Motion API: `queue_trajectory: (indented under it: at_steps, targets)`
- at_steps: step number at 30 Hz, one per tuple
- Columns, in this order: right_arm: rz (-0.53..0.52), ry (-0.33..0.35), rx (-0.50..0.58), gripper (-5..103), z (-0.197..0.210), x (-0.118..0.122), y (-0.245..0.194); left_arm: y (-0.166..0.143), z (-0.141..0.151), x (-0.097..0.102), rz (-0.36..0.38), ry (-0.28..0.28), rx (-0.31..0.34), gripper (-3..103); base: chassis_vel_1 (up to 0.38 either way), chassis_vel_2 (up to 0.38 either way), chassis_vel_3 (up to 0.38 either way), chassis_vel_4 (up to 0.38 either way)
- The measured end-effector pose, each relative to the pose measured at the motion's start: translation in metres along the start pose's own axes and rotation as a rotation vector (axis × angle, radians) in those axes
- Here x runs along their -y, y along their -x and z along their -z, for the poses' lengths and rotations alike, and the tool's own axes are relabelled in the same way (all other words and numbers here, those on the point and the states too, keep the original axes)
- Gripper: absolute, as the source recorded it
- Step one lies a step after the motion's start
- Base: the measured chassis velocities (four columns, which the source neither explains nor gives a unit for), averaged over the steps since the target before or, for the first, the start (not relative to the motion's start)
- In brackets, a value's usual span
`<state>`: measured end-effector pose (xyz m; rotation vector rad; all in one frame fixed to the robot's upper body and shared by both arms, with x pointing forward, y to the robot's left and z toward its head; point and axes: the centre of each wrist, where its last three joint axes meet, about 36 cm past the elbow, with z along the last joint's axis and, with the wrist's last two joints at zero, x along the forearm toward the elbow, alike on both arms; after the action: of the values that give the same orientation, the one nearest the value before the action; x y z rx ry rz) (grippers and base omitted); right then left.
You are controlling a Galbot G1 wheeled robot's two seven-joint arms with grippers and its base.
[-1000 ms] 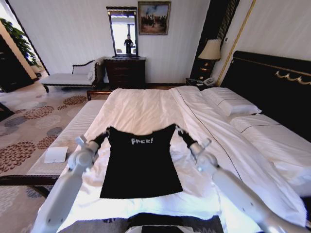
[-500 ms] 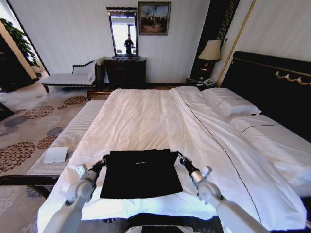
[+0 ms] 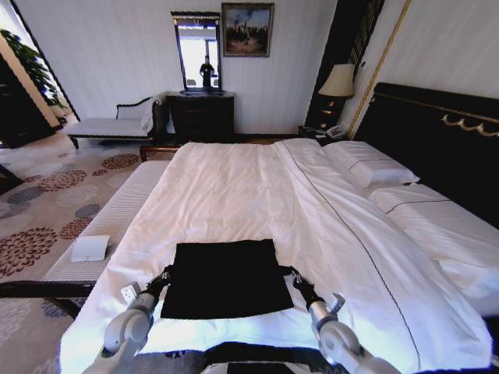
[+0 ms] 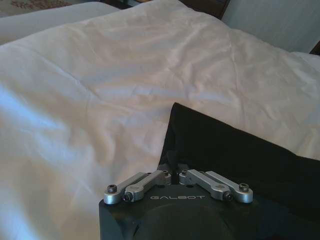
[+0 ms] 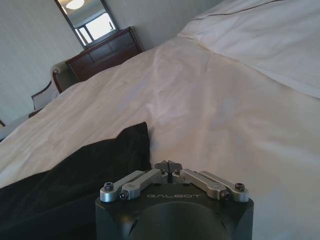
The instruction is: Fold the clothes on the bed.
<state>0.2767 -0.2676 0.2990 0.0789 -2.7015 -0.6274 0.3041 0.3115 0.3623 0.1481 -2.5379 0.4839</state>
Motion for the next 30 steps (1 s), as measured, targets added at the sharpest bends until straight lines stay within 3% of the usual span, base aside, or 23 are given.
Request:
queue_trajectory:
  at_steps: [10, 12, 13, 16, 17, 18, 19, 21, 22, 24, 26, 27, 29, 30]
  targets:
    - [-0.026, -0.009, -0.018, -2, -0.013, -0.014, -0.018, -0.022, 0.004, -0.004, 0.007, 0.024, -0.019, 1, 0.0, 0.0, 0.0, 0.0]
    - [-0.03, -0.007, -0.014, -2, -0.012, -0.017, -0.021, -0.027, 0.006, -0.005, 0.002, 0.02, -0.008, 6, 0.0, 0.0, 0.0, 0.0]
    - [-0.034, -0.003, -0.004, 3, -0.009, -0.019, -0.023, -0.033, 0.009, -0.006, -0.007, 0.014, 0.016, 6, 0.0, 0.0, 0.0, 0.0]
    - [-0.047, 0.009, 0.069, 20, 0.01, -0.024, -0.023, -0.046, 0.027, -0.01, -0.07, -0.032, 0.147, 22, 0.0, 0.0, 0.0, 0.0]
    - [-0.047, 0.009, 0.069, 20, 0.01, -0.024, -0.023, -0.046, 0.027, -0.01, -0.07, -0.032, 0.147, 22, 0.0, 0.0, 0.0, 0.0]
    - [-0.057, 0.007, 0.1, 25, 0.017, -0.023, -0.021, -0.044, 0.033, -0.01, -0.095, -0.075, 0.193, 27, 0.0, 0.0, 0.0, 0.0]
    - [-0.07, 0.007, 0.129, 25, 0.022, -0.022, -0.017, -0.039, 0.04, -0.01, -0.113, -0.128, 0.23, 33, 0.0, 0.0, 0.0, 0.0]
    - [-0.099, 0.027, 0.178, 35, 0.031, -0.022, -0.01, -0.019, 0.045, -0.008, -0.114, -0.237, 0.26, 38, 0.0, 0.0, 0.0, 0.0]
    - [-0.099, 0.027, 0.178, 35, 0.031, -0.022, -0.01, -0.019, 0.045, -0.008, -0.114, -0.237, 0.26, 38, 0.0, 0.0, 0.0, 0.0]
    - [-0.13, 0.067, 0.21, 46, 0.034, -0.025, -0.002, 0.011, 0.047, 0.002, -0.1, -0.298, 0.245, 49, 0.0, 0.0, 0.0, 0.0]
    - [-0.149, 0.103, 0.217, 57, 0.029, -0.032, 0.011, 0.041, 0.048, 0.008, -0.075, -0.285, 0.232, 60, 0.0, 0.0, 0.0, 0.0]
    - [-0.149, 0.103, 0.217, 57, 0.029, -0.032, 0.011, 0.041, 0.048, 0.008, -0.075, -0.285, 0.232, 60, 0.0, 0.0, 0.0, 0.0]
    - [-0.128, 0.117, 0.195, 63, 0.024, -0.042, 0.03, 0.063, 0.04, -0.001, -0.011, -0.255, 0.216, 71, 0.0, 0.0, 0.0, 0.0]
    - [-0.123, 0.121, 0.19, 68, 0.021, -0.045, 0.035, 0.073, 0.037, -0.004, 0.009, -0.245, 0.204, 71, 0.0, 0.0, 0.0, 0.0]
